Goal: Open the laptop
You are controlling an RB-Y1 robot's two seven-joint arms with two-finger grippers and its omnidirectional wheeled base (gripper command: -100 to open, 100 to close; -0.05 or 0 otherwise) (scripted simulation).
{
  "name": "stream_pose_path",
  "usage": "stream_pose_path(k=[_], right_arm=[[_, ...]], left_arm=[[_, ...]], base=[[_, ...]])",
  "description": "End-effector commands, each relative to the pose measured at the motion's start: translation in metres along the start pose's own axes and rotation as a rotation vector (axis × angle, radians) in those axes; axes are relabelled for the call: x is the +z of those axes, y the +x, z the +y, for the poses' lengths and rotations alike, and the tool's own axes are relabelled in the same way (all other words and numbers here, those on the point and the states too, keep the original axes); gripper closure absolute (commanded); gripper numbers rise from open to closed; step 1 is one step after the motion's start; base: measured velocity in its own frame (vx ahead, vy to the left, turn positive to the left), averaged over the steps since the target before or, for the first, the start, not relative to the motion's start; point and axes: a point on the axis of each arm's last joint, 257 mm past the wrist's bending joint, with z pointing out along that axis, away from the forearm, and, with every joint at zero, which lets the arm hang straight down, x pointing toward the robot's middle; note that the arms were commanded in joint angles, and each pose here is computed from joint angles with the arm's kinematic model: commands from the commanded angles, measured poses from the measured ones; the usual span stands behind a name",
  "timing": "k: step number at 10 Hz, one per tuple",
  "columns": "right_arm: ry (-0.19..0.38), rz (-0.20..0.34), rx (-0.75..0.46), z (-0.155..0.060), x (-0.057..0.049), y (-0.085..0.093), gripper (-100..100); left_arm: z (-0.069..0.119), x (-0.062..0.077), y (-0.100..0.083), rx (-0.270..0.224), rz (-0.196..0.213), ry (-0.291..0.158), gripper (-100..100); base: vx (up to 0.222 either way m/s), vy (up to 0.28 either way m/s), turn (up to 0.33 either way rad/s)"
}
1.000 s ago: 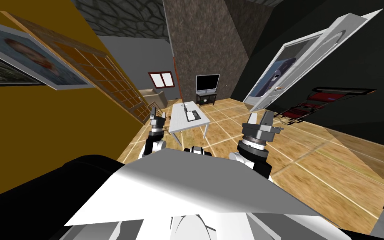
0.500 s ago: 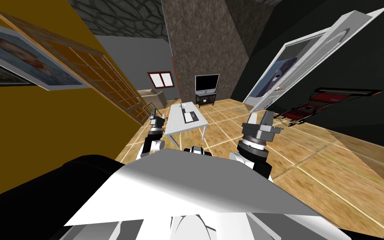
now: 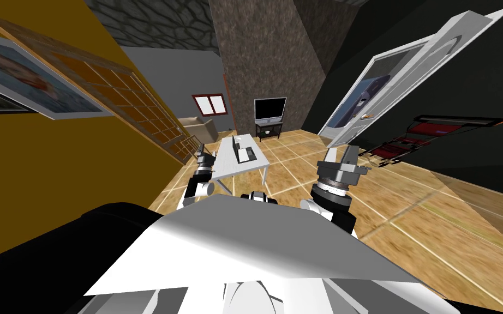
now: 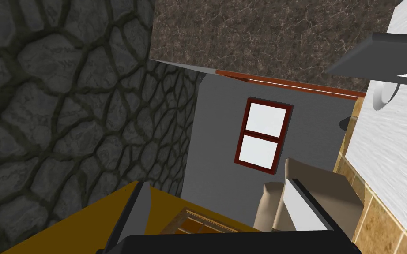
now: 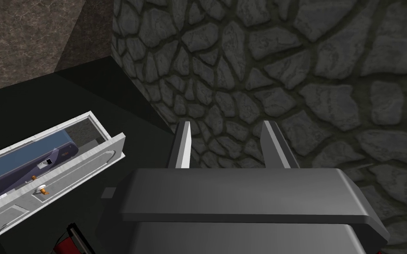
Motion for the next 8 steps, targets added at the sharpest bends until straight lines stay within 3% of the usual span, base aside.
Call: stream_pose_path(k=[1, 5, 8], right_arm=[[0.000, 0.000, 0.000, 0.000, 0.000, 0.000, 0], [0.000, 0.000, 0.000, 0.000, 0.000, 0.000, 0], [0.000, 0.000, 0.000, 0.000, 0.000, 0.000, 0]], left_arm=[[0.012, 0.001, -0.014, -0.033, -0.029, -0.047, -100], [0.033, 0.000, -0.035, -0.090, -0.079, -0.124, -100], [0.057, -0.005, -0.057, -0.163, -0.141, -0.209, -100]], base=[[0.085, -0.078, 0.006], [0.087, -0.073, 0.006], [0.120, -0.142, -0.005]])
